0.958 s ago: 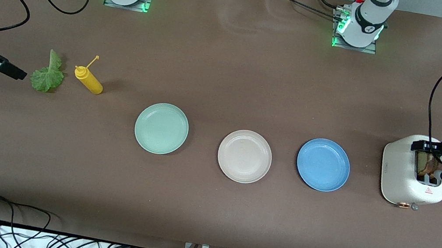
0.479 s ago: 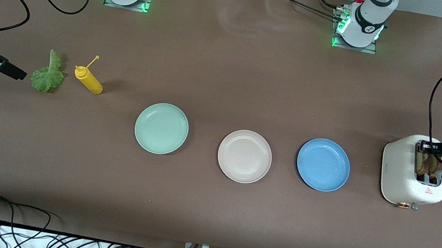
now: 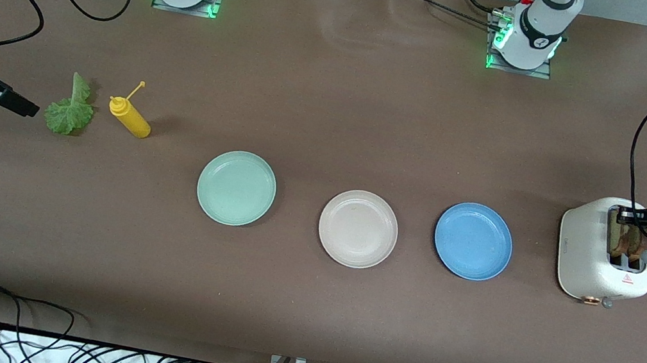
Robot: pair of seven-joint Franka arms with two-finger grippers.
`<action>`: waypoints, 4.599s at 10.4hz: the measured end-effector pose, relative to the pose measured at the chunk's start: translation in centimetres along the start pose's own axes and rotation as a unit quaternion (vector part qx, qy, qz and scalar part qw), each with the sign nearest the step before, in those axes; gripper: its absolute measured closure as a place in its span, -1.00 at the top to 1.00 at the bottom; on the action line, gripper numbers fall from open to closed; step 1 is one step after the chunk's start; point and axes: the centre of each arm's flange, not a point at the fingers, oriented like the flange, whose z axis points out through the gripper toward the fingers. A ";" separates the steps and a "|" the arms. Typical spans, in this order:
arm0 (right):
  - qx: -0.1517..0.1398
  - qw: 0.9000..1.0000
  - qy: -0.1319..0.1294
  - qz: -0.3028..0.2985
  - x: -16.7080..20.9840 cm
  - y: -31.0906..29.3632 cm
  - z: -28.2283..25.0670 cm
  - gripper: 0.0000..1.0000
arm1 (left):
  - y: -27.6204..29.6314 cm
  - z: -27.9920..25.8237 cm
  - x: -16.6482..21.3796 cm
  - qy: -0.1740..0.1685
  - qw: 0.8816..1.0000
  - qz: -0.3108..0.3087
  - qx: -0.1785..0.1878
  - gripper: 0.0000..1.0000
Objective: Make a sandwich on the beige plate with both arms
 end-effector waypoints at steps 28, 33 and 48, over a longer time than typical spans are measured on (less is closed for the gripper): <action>0.000 1.000 0.000 0.000 0.0 0.0 0.0 1.00 | 31.5 -1.3 4.8 -0.035 0.931 -0.029 -0.362 -0.85; -0.001 1.000 -0.001 0.000 0.0 0.0 0.1 1.00 | 42.5 4.8 5.1 -0.013 0.935 -0.006 -0.354 -0.85; 0.149 0.899 -0.052 -0.408 1.1 11.6 10.4 1.00 | 43.8 8.4 7.4 0.011 0.938 -0.003 -0.346 -0.66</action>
